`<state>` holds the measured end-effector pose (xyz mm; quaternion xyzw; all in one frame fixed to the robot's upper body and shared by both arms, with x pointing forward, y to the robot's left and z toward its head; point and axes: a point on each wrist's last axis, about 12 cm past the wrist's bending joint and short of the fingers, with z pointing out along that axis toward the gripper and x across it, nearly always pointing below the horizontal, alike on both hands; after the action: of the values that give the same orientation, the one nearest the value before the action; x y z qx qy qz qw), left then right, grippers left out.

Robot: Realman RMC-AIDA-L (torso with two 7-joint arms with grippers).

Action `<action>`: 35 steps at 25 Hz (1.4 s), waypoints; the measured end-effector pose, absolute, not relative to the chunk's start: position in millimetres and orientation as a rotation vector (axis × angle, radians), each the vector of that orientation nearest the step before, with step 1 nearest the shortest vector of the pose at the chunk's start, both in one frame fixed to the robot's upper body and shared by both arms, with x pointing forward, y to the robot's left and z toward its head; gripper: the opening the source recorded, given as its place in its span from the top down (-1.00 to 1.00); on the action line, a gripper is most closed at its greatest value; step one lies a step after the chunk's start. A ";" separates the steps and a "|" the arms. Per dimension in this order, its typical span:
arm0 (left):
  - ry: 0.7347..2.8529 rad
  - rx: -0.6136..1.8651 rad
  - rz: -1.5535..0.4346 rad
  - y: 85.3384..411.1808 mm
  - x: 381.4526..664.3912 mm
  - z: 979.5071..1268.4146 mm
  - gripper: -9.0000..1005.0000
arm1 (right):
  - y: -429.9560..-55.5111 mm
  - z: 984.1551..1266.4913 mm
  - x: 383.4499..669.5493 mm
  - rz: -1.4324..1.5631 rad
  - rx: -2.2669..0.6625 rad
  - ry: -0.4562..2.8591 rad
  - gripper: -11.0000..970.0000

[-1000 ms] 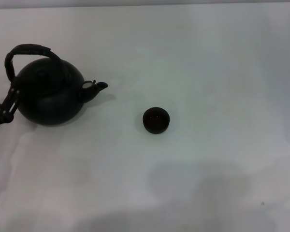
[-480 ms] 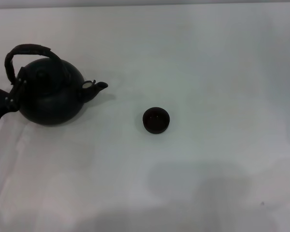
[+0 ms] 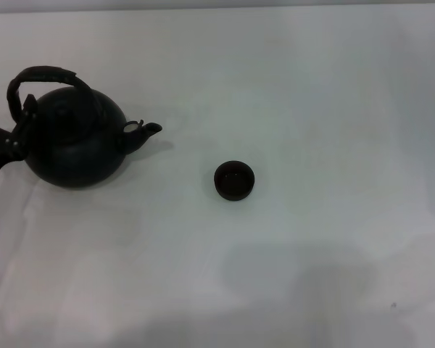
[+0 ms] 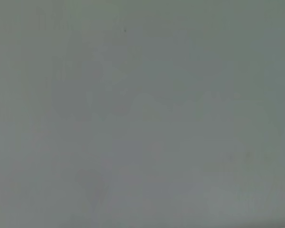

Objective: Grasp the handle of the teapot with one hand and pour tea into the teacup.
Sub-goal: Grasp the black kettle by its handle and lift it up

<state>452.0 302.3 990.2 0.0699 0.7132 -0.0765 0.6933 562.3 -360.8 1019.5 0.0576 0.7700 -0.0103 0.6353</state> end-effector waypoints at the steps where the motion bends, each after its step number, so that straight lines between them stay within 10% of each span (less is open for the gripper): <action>1: 1.597 0.160 -0.170 302.4 452.8 989.9 -0.54 | -360.7 1019.5 562.3 -0.023 0.132 1.760 -0.72; 25: 1.605 0.278 -0.119 296.9 464.2 990.1 0.77 | -363.0 1016.0 559.6 -0.015 0.164 1.781 -0.72; 35: 1.525 0.339 -0.119 297.5 481.3 1004.4 0.78 | -362.5 1016.0 561.6 -0.015 0.166 1.790 -0.72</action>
<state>481.3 297.5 1004.4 0.1526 0.6867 -0.0534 0.7087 561.6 -362.5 1016.0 0.0723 0.7792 -0.0067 0.6225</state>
